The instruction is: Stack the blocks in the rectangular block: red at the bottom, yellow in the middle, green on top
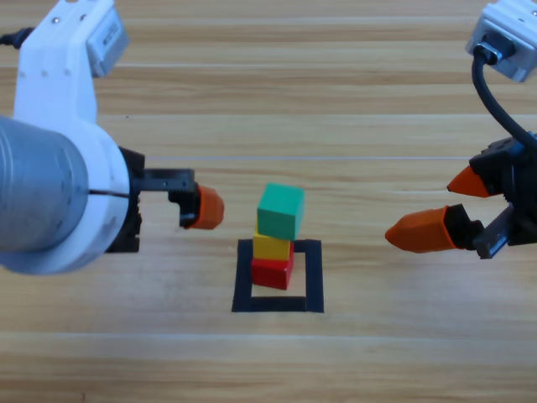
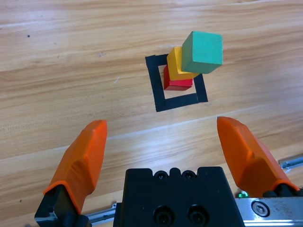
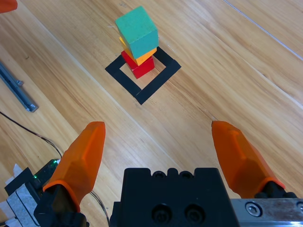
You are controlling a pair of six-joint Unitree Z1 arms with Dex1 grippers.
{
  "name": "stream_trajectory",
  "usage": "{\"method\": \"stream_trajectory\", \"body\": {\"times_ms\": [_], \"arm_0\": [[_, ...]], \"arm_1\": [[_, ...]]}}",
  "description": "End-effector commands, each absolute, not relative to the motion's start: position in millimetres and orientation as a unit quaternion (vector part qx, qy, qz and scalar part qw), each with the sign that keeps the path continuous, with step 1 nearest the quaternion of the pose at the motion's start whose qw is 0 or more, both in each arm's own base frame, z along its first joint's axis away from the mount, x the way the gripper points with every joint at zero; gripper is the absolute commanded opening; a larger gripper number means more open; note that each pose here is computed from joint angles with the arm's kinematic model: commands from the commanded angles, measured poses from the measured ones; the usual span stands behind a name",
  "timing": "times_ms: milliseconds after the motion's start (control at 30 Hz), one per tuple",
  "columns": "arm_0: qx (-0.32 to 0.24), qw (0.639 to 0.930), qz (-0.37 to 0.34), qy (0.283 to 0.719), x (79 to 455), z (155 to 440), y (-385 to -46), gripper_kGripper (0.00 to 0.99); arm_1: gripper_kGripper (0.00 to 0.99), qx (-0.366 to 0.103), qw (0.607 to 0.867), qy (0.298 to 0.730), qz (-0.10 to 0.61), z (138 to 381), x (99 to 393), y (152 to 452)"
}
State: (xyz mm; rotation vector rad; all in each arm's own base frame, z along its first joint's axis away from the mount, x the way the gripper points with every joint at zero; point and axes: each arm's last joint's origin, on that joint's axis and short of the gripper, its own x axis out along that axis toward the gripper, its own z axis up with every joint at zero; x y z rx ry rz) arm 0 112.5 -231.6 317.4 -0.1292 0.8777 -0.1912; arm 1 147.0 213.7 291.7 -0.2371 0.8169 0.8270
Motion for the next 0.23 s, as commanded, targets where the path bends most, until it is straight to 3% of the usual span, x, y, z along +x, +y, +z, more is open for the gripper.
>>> {"method": "stream_trajectory", "body": {"times_ms": [33, 233], "arm_0": [[-0.053, 0.9, -0.097, 0.421, 107.3, 311.3, -228.7, 0.99], [-0.048, 0.9, -0.096, 0.423, 107.0, 308.4, -227.9, 0.99]], "arm_1": [[0.985, -0.124, 0.826, 0.405, 0.372, 275.4, 155.3, 212.6], [0.985, -0.124, 0.826, 0.404, 0.372, 275.6, 155.4, 212.7]]}}
